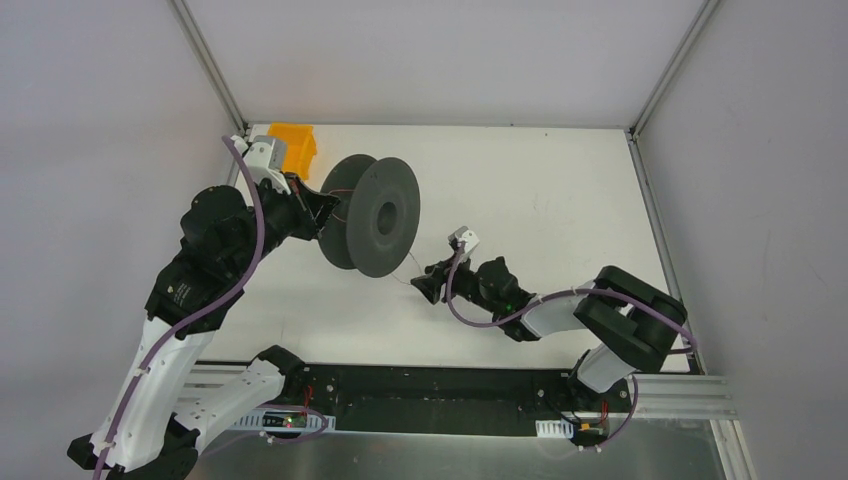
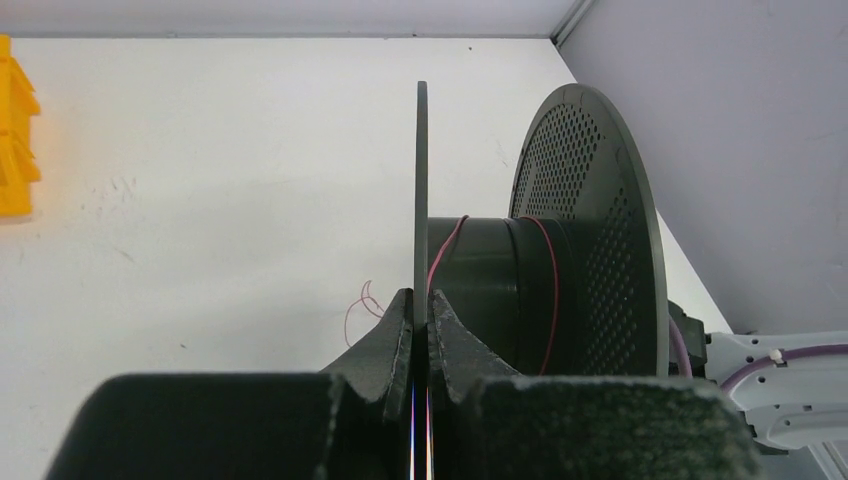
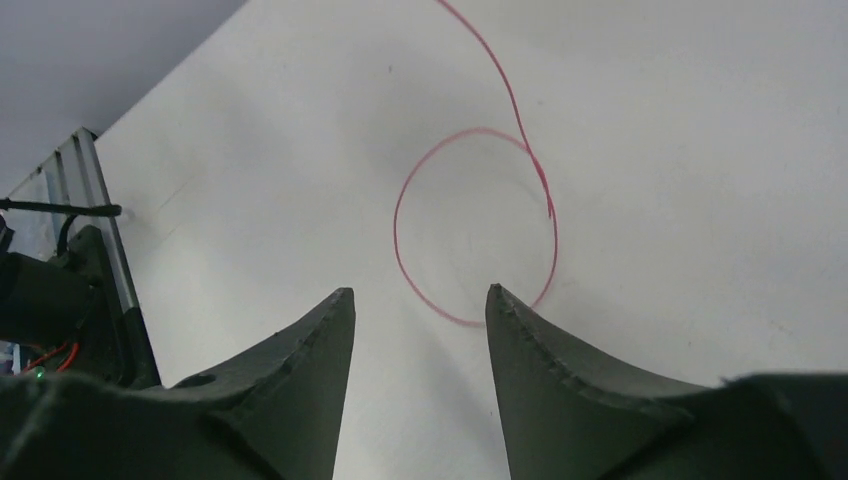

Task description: Wrap the cables

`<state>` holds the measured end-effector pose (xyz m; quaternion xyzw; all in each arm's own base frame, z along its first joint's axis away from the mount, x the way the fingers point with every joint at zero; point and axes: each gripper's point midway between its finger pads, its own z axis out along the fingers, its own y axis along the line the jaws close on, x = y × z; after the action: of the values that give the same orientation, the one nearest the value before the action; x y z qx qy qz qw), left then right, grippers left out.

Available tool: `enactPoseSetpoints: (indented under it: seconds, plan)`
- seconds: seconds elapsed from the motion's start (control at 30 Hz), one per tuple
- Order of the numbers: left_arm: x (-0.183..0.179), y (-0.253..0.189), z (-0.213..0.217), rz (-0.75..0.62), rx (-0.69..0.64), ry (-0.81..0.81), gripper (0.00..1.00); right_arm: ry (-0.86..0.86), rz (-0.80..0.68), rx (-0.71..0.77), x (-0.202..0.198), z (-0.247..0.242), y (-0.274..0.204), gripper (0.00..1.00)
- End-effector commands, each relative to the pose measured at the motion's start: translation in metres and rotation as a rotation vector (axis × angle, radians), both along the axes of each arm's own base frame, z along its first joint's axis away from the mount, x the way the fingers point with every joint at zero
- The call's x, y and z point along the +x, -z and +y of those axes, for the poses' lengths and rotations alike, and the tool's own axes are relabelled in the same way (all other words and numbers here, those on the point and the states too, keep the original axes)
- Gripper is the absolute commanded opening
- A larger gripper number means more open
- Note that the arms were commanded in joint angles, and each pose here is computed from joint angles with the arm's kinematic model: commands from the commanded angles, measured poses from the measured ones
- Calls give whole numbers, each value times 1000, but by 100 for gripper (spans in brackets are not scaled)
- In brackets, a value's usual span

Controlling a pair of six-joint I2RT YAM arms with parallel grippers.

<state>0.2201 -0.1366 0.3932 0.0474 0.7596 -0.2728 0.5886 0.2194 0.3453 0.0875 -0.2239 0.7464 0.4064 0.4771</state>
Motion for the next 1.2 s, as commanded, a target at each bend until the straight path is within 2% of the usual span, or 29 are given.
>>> enactPoseSetpoints:
  seconds: [0.0, 0.07, 0.2, 0.33, 0.63, 0.83, 0.87, 0.93, 1.0, 1.1, 1.17]
  plan:
    - [-4, -56, -2, -141, -147, 1, 0, 4, -227, 210, 19, 14, -71, 55]
    - [-5, -58, -4, -139, -165, 10, 0, -1, -260, 219, 22, 19, -78, 55]
    - [-7, -63, -6, -139, -198, 23, 0, 22, -343, 203, 37, 26, -89, 63]
    - [-8, -65, -10, -130, -229, 36, 0, 27, -387, 186, 51, 35, -92, 64]
    - [-8, -73, -7, -122, -312, 4, 0, -127, -341, 244, 48, 68, -64, 62]
    - [-9, -79, -3, -134, -346, -13, 0, -114, -281, 253, 55, 77, -50, 59]
    - [-9, -79, -4, -134, -350, -13, 0, -107, -276, 251, 57, 77, -48, 54]
    - [-8, -80, -2, -140, -352, -23, 0, -92, -258, 251, 58, 75, -45, 34]
    - [-7, -80, 1, -152, -346, -41, 0, -71, -228, 252, 58, 70, -41, 21]
    - [2, -81, 11, -180, -308, -105, 0, -41, -153, 246, 55, 62, -30, 7]
    - [8, -81, 20, -199, -272, -157, 0, -32, -85, 245, 46, 54, -22, 2]
